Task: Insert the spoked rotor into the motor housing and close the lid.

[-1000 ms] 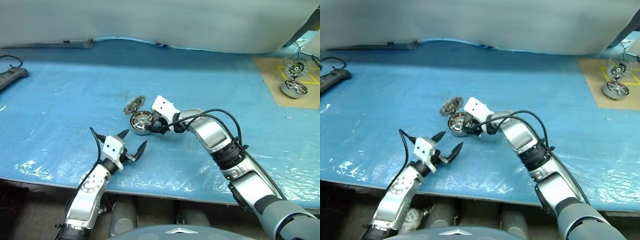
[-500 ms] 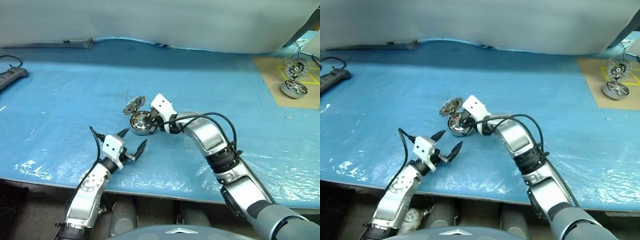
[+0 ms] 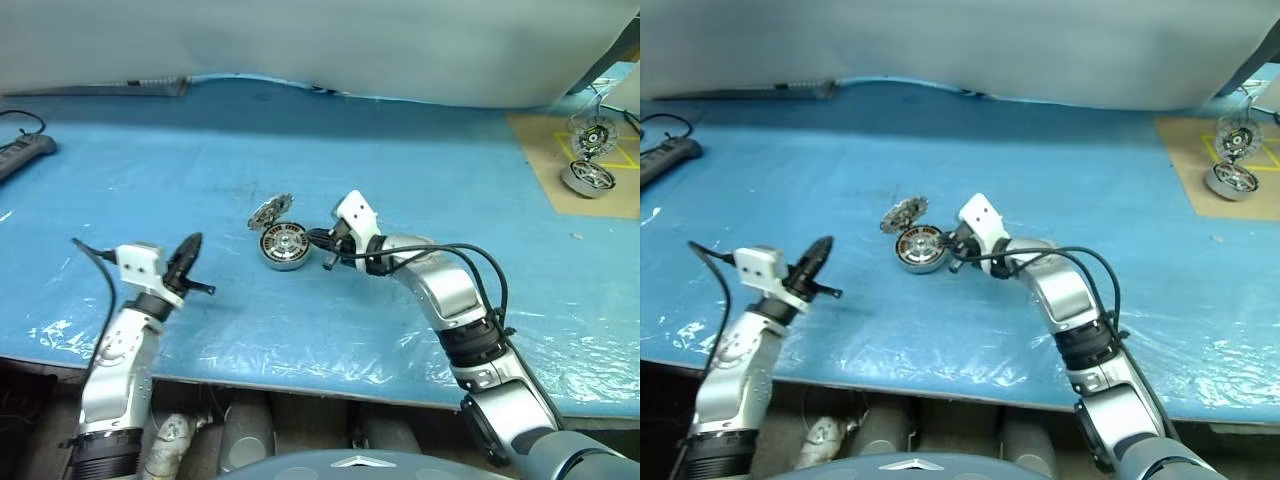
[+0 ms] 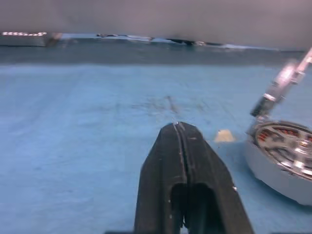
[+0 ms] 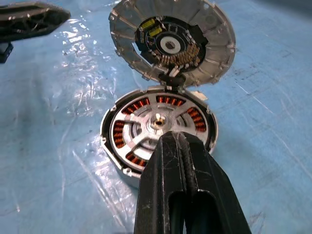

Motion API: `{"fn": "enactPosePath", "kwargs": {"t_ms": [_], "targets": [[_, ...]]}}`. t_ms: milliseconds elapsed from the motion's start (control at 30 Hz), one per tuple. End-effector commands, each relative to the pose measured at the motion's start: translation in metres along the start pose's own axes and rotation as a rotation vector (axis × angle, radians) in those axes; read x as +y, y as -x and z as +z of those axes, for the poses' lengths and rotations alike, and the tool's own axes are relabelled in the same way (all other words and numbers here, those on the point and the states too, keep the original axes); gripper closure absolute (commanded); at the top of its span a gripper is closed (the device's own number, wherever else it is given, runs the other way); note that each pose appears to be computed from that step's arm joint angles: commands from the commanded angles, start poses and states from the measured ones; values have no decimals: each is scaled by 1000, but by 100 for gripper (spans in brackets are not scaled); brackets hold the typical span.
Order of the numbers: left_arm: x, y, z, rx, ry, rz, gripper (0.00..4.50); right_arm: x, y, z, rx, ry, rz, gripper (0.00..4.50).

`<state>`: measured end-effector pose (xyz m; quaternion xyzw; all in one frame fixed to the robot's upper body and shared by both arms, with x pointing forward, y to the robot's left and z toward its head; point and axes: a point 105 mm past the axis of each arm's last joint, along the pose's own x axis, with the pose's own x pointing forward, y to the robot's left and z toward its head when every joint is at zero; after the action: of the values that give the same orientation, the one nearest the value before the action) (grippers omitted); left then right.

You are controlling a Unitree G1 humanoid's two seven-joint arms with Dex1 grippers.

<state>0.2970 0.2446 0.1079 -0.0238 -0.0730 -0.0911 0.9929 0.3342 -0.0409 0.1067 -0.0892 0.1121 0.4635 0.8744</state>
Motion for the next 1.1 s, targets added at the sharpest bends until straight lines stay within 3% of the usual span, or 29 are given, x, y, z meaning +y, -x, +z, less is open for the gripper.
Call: {"fn": "enactPosePath", "kwargs": {"t_ms": [33, 133, 433, 600, 900, 1100], "targets": [[28, 10, 10, -57, 28, 69, 446, -6, 12, 4, -58, 2, -39, 450], [38, 16, 5, -52, 38, 81, 446, -11, 19, -6, -49, -28, -75, 450], [25, -44, 11, 137, 138, -63, 446, 0, 35, -22, -141, -44, -109, 450], [24, -68, 12, 141, 114, -115, 446, 1, 36, -36, -124, -61, -147, 450], [9, -107, 7, 143, 67, -265, 446, -2, 35, -35, -134, -70, -170, 450], [-15, -125, 11, 127, 195, -436, 446, -2, 36, -35, -140, -73, -181, 450]]}}
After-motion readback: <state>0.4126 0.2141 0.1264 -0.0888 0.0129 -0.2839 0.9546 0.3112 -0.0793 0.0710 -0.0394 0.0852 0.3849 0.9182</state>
